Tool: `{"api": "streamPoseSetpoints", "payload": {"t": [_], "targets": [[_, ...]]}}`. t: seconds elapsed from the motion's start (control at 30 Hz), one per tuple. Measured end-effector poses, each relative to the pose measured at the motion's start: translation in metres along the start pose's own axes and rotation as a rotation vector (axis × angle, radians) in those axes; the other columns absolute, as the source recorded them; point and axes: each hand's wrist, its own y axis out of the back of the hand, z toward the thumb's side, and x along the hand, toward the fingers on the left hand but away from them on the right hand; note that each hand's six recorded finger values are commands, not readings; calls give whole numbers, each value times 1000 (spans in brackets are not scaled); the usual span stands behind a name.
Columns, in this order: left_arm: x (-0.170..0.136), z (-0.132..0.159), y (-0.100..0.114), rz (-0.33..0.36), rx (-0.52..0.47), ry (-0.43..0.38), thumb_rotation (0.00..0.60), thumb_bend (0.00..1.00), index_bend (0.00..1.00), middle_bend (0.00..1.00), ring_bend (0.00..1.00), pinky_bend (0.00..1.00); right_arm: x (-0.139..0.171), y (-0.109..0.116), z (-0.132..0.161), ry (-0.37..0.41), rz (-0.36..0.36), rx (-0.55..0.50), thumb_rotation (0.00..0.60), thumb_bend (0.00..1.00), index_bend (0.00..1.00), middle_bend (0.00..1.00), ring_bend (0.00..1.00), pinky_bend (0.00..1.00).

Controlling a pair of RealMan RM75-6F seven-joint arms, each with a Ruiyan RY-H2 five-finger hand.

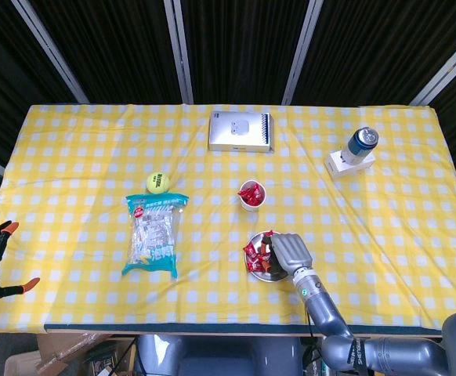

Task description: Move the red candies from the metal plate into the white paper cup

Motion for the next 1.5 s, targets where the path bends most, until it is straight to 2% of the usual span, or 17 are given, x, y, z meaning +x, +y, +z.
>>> {"api": "streamPoseSetpoints", "payload": {"t": [0.4, 0.53, 0.93, 1.03, 1.13, 1.33, 1.5], "targets": [[1, 2, -3, -15, -7, -3, 600, 6, 0, 0, 0, 0, -19, 86, 24, 35, -173, -51, 600, 610, 607, 752, 797, 1000], [2, 3, -3, -19, -9, 0, 600, 6, 0, 0, 0, 0, -33, 100, 31, 35, -200, -54, 600, 609, 607, 752, 797, 1000], [5, 2, -4, -25, -9, 12, 600, 7, 0, 0, 0, 0, -88, 109, 32, -35, -208, -43, 600, 609, 596, 752, 797, 1000], [5, 1, -3, -27, -12, 16, 600, 6, 0, 0, 0, 0, -97, 105, 30, -52, -197, -41, 600, 598, 527, 752, 797, 1000], [5, 1, -3, -29, -14, 17, 600, 6, 0, 0, 0, 0, -103, 99, 28, -64, -184, -35, 600, 524, 432, 752, 797, 1000], [5, 1, -3, -32, -18, 16, 600, 6, 0, 0, 0, 0, -104, 92, 30, -64, -165, -26, 600, 449, 279, 752, 797, 1000], [5, 1, -3, -30, -17, 17, 600, 6, 0, 0, 0, 0, -97, 93, 34, -54, -173, -22, 600, 444, 239, 752, 797, 1000]]}}
